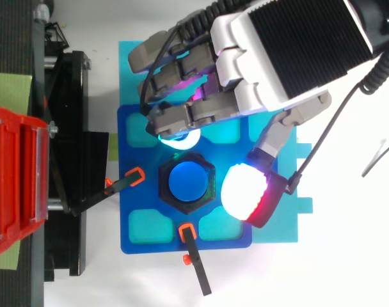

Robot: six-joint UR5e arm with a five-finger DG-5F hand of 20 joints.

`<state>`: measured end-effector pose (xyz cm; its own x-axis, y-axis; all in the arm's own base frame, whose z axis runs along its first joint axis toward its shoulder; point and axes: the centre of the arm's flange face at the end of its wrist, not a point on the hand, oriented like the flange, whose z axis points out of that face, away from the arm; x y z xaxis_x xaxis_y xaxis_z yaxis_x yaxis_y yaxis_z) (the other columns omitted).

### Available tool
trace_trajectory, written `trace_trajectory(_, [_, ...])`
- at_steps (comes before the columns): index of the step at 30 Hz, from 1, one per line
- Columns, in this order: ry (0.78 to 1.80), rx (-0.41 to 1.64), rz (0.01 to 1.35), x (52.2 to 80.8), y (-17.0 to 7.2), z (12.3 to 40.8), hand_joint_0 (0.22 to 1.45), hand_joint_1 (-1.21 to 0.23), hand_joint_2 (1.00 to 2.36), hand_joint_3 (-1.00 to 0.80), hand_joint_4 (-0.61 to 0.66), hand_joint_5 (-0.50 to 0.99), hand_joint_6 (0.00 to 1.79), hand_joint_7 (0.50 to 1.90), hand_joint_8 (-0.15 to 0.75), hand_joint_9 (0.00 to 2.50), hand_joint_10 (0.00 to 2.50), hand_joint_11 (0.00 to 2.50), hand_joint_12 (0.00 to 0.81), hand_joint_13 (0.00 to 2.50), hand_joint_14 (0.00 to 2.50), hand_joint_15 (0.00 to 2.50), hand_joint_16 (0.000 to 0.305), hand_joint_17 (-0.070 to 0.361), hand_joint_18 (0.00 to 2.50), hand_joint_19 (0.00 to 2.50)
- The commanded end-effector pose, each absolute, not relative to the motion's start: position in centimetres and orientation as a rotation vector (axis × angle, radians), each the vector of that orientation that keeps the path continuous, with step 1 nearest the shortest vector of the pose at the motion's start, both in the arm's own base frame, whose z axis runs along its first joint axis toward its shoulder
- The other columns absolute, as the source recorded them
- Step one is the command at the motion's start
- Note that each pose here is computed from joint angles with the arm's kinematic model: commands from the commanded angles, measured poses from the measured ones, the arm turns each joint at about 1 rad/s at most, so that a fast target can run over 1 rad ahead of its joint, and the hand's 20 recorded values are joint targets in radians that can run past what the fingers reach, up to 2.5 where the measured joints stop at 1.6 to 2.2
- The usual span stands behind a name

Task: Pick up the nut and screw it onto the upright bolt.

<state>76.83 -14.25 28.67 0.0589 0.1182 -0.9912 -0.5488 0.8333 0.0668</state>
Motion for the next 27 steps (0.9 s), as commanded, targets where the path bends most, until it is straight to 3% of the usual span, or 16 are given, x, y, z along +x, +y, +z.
trace_trajectory(1, [1.427, -0.373, 0.522, 76.8, -14.5, 28.8, 0.53, -0.11, 1.00, -0.50, 0.15, 0.07, 0.55, 1.33, 0.246, 1.39, 0.00, 0.00, 0.206, 0.85, 0.00, 0.00, 0.023, 0.053, 0.58, 0.14])
trace_trajectory(4, [1.421, -0.378, 0.522, 76.9, -14.6, 29.3, 0.53, -0.10, 1.00, -0.50, 0.17, 0.05, 0.50, 1.36, 0.263, 1.34, 0.00, 0.00, 0.219, 0.82, 0.00, 0.00, 0.025, 0.057, 0.55, 0.13])
trace_trajectory(10, [1.408, -0.385, 0.519, 77.3, -14.7, 30.9, 0.52, -0.07, 1.00, -0.50, 0.20, -0.01, 0.51, 1.15, 0.256, 1.21, 0.00, 0.00, 0.240, 0.74, 0.00, 0.00, 0.028, 0.063, 0.48, 0.11])
trace_trajectory(13, [1.408, -0.385, 0.519, 77.3, -14.8, 31.3, 0.51, -0.07, 1.00, -0.50, 0.27, -0.04, 0.50, 0.98, 0.248, 1.14, 0.00, 0.00, 0.249, 0.70, 0.00, 0.00, 0.030, 0.066, 0.45, 0.10])
trace_trajectory(18, [1.399, -0.392, 0.519, 77.5, -14.4, 31.6, 0.51, -0.06, 1.00, -0.50, 0.25, -0.06, 0.50, 0.82, 0.234, 1.06, 0.00, 0.00, 0.261, 0.62, 0.00, 0.00, 0.032, 0.071, 0.38, 0.08])
trace_trajectory(27, [1.395, -0.382, 0.512, 77.8, -13.0, 30.6, 0.50, -0.04, 1.00, -0.50, 0.24, -0.07, 0.50, 0.75, 0.227, 0.93, 0.00, 0.00, 0.279, 0.50, 0.00, 0.00, 0.033, 0.073, 0.25, 0.02])
